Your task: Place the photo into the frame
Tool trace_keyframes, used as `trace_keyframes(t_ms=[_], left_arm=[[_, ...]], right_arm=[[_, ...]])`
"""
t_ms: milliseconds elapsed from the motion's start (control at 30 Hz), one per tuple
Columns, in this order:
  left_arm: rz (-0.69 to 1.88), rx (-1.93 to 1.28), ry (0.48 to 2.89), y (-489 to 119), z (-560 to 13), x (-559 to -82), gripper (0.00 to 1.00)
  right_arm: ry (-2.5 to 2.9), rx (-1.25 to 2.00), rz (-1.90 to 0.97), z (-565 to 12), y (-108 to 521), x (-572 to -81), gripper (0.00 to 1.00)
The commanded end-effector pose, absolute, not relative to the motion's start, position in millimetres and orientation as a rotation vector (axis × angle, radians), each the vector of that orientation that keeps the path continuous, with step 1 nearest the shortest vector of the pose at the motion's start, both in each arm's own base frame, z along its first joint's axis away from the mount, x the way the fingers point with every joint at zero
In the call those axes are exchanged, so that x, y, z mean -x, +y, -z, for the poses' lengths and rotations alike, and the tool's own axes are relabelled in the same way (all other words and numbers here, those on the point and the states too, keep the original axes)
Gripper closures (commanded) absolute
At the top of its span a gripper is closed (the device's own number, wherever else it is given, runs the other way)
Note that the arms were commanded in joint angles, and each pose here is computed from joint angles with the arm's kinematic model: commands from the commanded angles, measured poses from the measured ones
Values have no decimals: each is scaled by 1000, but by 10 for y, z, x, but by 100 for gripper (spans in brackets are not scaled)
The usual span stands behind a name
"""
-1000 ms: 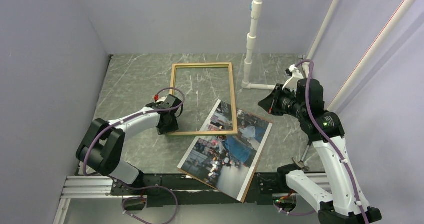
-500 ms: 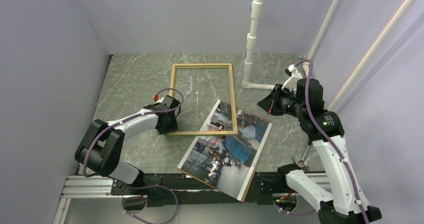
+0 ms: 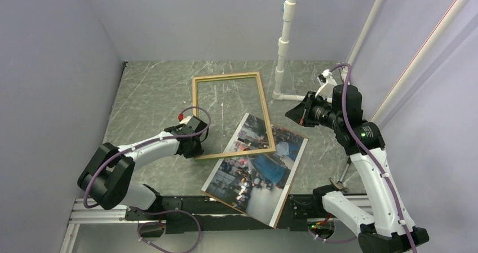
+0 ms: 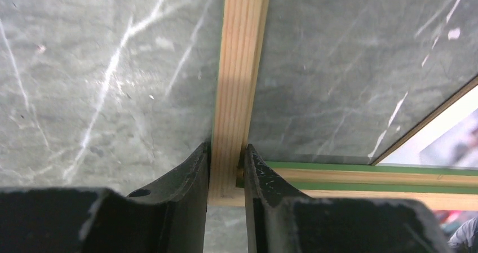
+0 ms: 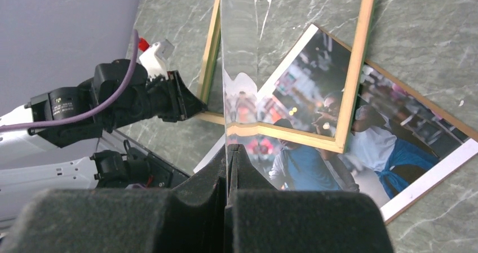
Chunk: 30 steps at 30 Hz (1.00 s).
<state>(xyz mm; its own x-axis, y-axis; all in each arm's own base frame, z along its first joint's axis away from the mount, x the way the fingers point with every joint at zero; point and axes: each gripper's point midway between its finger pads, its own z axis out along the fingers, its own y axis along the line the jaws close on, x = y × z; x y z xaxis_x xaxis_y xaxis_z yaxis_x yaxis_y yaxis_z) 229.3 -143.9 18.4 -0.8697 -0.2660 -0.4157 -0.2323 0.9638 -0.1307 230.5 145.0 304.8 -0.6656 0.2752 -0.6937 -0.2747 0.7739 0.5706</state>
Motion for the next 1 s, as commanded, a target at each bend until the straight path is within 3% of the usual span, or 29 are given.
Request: trace_keyframes(t_ms=[0, 100, 967], left_arm=[[110, 366, 2717, -1564, -254, -2091, 96], [75, 356, 2721, -1593, -267, -2034, 100], [185, 213, 2670, -1697, -287, -1710, 98]], right_arm=[[2025, 27, -904, -3368, 1525, -2355, 100], [2025, 32, -906, -3374, 1531, -2364, 100], [2027, 32, -962, -3344, 1622, -2463, 100]])
